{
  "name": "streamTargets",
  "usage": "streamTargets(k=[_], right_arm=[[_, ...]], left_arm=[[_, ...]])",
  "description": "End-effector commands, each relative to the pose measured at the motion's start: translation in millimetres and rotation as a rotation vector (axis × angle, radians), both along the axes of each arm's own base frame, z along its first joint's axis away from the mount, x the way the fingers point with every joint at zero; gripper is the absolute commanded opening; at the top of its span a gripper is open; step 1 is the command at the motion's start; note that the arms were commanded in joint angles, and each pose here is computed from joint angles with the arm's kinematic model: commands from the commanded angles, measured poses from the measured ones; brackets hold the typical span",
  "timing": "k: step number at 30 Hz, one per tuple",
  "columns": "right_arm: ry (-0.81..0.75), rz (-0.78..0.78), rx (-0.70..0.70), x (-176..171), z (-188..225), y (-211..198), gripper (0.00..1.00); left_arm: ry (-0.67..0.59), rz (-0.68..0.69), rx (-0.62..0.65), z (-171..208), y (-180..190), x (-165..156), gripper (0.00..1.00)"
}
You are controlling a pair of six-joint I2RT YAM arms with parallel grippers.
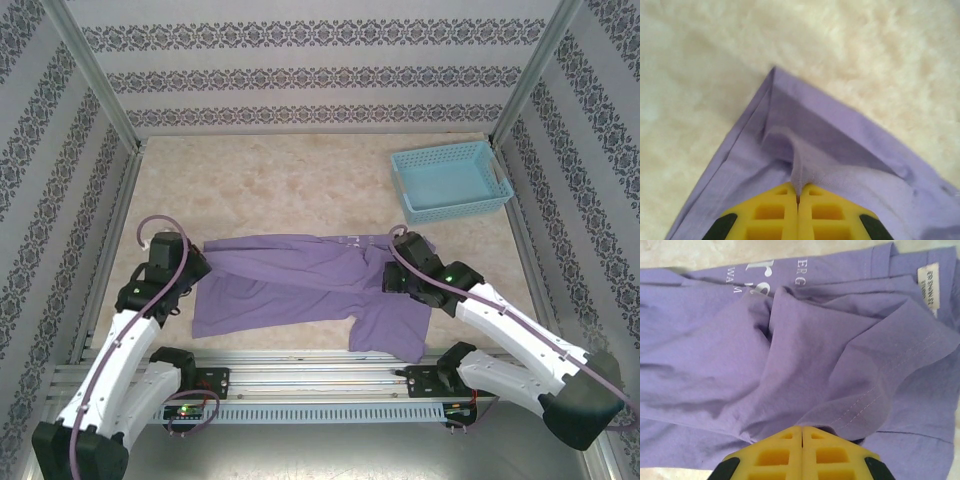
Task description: Fold the inside-out t-shirt
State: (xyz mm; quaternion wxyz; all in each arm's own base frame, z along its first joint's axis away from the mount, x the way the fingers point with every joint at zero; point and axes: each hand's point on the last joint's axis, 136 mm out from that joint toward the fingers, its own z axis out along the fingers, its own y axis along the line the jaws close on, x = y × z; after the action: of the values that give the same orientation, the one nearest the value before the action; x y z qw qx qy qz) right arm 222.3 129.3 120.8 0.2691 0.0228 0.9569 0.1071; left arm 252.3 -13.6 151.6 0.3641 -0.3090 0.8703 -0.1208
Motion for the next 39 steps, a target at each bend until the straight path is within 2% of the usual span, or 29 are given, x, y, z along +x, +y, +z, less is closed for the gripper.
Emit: streamTargets(k=[1,4,8,13,18,25,36,39], right_arm=[[0.042,-0.027,-0.015,-10,-10,-7,0.26],[0.001,-0.087,-0.028,-2,2,-29,0.43],[0.026,-0.209,0.017,18,1,-63,0.44],[0.124,-0.325,0.07,46,-24,-91,0.43],[0.176,-0.379,0.063,65,-47,-107,0.43],[0.204,-0.366,0.091,81,-66,-102,0.42],[0.241,-0.375,0.043,91,-81,-108,0.4],[0.234,-0.37,0.034,91,-78,-107,0.31]], left_arm=[[-0.008,-0.01,0.038,3,5,2,0.0],[0.003,-0.018,0.025,-4,2,2,0.0],[0.008,-0.013,0.029,-6,3,1,0.0],[0.006,-0.014,0.035,-3,4,3,0.0],[0.013,-0.022,0.039,-2,3,7,0.0],[0.019,-0.024,0.041,-5,4,8,0.0],[0.026,-0.028,0.036,-7,3,10,0.0],[0.029,-0.026,0.037,-8,4,10,0.0]])
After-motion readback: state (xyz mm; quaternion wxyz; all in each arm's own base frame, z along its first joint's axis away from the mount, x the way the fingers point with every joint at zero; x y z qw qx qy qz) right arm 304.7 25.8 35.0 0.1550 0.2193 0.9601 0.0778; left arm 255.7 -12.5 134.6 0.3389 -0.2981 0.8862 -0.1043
